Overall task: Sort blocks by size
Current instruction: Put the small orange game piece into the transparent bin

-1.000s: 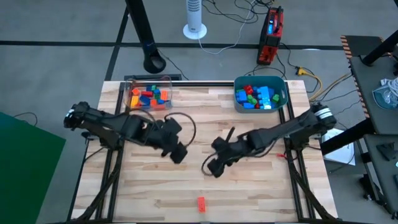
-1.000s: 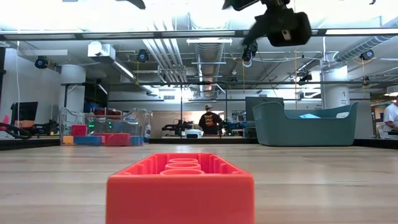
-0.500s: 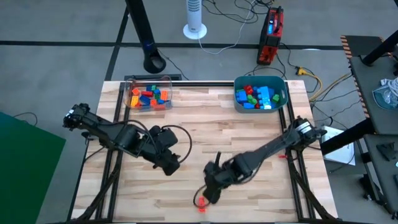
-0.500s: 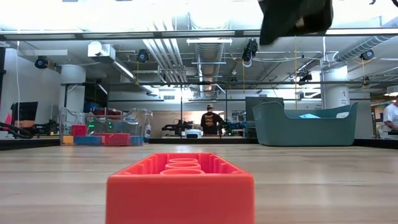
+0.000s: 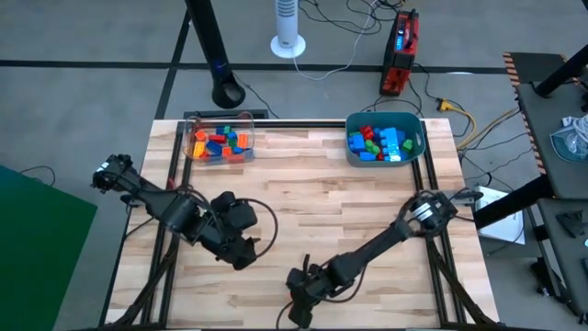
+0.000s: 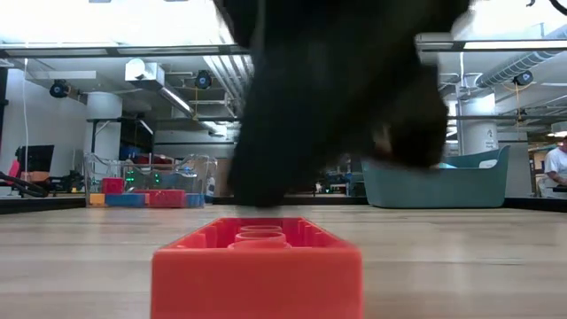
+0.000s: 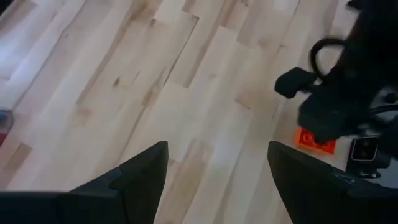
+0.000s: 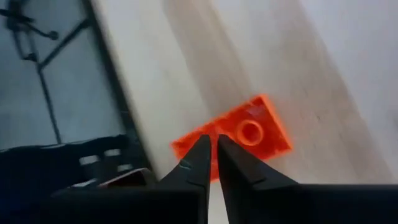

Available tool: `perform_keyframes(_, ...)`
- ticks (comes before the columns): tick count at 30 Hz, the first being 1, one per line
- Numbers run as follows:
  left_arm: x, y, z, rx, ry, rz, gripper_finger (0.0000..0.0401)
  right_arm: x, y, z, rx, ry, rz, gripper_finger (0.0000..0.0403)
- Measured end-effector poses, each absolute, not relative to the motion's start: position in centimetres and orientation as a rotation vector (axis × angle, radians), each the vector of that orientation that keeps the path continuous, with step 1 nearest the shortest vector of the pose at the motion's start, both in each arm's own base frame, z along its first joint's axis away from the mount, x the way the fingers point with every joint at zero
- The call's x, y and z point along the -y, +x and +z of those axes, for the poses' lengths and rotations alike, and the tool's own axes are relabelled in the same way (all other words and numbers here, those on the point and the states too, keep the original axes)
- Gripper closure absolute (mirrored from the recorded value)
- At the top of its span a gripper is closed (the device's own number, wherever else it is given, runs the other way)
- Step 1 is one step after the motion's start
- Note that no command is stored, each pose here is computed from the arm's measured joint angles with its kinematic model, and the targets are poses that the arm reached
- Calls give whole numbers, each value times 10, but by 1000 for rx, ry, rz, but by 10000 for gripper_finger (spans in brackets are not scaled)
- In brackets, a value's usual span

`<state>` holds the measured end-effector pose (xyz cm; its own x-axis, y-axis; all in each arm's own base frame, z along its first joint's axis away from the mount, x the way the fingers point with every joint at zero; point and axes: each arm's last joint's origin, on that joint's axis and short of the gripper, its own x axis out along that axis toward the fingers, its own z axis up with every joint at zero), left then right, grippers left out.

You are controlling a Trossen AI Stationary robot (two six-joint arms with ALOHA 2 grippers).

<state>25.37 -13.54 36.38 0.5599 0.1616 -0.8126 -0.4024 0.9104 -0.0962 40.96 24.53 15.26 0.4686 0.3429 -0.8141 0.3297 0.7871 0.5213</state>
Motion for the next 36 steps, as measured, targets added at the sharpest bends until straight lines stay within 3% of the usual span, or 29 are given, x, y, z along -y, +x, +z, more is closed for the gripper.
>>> perform_keyframes(9, 138, 253, 365, -891, -300, 349, 139, -240, 415, 140, -1103, 726, -62, 394)
perform_keyframes(15, 138, 254, 366, -858, -294, 373, 139, -197, 429, 145, -1099, 663, -148, 394)
perform_keyframes(25, 135, 254, 367, -796, -265, 447, 139, -143, 427, 218, -1158, 791, -277, 386)
perform_keyframes(29, 136, 253, 366, -799, -275, 451, 139, -150, 420, 222, -1190, 853, -369, 352)
perform_keyframes(36, 140, 240, 374, -760, -258, 437, 139, -157, 416, 208, -1216, 871, -488, 249)
